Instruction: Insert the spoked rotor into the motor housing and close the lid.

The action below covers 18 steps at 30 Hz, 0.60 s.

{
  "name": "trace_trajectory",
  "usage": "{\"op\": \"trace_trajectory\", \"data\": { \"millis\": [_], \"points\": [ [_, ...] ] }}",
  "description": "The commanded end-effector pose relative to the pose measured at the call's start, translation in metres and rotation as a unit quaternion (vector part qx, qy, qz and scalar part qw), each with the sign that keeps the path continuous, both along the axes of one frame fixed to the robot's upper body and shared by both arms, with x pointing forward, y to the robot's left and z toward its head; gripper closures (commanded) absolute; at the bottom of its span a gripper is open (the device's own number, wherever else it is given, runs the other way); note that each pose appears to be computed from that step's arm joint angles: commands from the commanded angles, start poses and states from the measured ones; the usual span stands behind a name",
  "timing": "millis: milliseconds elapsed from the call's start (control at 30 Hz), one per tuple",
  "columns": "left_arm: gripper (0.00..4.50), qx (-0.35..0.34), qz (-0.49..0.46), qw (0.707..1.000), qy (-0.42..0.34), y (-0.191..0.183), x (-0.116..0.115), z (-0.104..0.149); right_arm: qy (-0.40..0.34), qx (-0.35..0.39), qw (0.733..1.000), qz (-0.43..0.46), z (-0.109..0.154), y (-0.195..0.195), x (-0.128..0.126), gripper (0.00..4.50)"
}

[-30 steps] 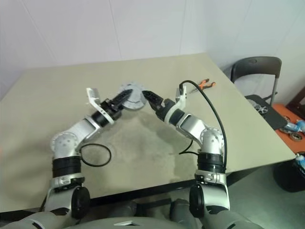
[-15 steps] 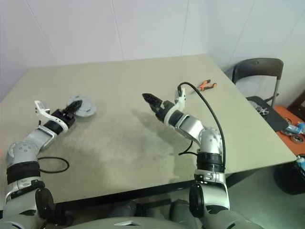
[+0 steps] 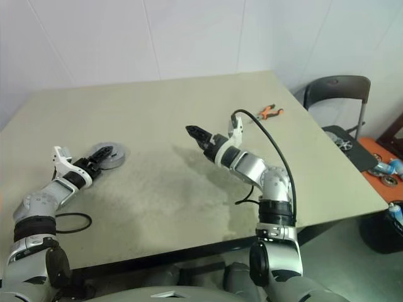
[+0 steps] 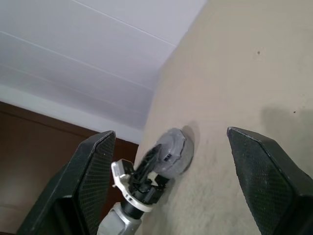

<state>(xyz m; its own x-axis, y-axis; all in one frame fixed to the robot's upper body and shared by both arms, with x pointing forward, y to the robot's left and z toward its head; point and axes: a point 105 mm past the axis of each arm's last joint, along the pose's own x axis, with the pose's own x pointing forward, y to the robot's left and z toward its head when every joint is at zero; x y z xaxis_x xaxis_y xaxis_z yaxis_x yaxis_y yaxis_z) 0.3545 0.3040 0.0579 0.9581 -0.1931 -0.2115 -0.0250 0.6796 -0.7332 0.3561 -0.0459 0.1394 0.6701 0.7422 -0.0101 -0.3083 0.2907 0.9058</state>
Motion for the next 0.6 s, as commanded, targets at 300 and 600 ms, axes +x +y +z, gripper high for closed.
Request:
{"op": "trace_trajectory", "data": {
  "millis": [300,600],
  "points": [
    [0.08,0.094,0.079,0.992,-0.003,0.118,-0.051,0.050,-0.031,0.014,0.999,0.003,0.013,0.005,0.000,0.69],
    [0.08,0.138,0.013,0.985,-0.101,0.112,-0.031,0.110,-0.059,-0.005,0.998,0.012,0.018,-0.002,0.000,0.69]
  ]
}}
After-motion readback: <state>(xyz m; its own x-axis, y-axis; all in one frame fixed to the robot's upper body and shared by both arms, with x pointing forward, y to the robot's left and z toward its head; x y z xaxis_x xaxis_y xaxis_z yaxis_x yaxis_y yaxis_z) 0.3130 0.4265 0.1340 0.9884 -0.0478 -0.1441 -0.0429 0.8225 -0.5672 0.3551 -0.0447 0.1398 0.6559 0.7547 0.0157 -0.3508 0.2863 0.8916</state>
